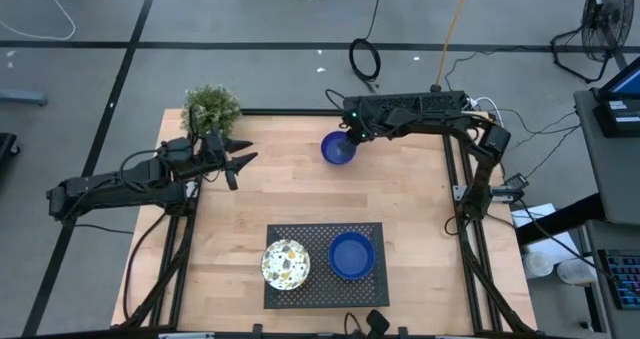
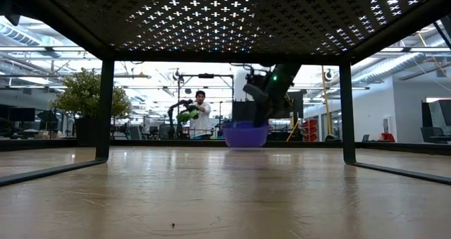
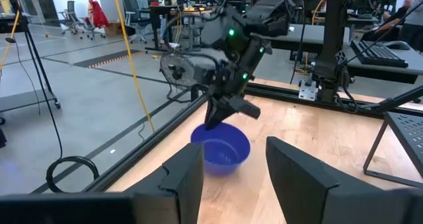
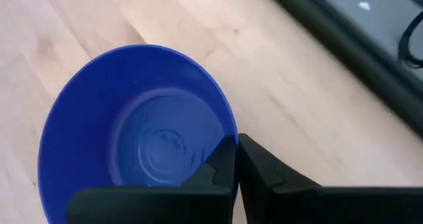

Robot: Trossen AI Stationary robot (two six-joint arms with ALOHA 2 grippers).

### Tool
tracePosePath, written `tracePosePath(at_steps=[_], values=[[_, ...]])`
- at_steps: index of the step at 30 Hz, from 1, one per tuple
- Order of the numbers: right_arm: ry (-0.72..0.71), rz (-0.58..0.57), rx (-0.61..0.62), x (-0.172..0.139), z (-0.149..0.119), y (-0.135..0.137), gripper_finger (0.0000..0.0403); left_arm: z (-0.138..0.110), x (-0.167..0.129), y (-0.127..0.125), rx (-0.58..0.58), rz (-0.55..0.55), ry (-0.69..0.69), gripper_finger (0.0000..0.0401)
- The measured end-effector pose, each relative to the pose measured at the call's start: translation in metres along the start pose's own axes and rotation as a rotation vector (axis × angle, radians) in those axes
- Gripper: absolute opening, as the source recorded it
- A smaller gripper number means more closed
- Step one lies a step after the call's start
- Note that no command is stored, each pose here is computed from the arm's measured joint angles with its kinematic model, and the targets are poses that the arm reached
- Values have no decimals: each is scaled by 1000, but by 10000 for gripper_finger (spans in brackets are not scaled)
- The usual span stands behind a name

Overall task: Pick & Place Mini bowls
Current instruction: Stack the blue bowl on the blue bowl on the shelf

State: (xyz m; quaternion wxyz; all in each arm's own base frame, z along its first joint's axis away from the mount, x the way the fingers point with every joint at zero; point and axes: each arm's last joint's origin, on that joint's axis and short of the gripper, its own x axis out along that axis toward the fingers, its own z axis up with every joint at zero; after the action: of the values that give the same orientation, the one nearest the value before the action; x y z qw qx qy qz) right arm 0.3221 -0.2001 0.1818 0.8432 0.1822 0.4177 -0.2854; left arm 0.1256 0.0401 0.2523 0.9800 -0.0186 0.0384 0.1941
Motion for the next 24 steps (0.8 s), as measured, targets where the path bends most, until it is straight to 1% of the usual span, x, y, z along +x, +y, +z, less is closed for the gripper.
tracePosePath(at_steps=[6,12,19,24], values=[[-94,24,-24,-30,12,6,1,0,0,0,0,0,0,153],[-192,120,-72,-69,20,22,1,0,0,0,0,0,0,161],[-291,255,-146,-119,19,54,1,0,0,0,0,1,0,180],[-304,341,-212,-153,5,82,1,0,0,0,0,1,0,186]])
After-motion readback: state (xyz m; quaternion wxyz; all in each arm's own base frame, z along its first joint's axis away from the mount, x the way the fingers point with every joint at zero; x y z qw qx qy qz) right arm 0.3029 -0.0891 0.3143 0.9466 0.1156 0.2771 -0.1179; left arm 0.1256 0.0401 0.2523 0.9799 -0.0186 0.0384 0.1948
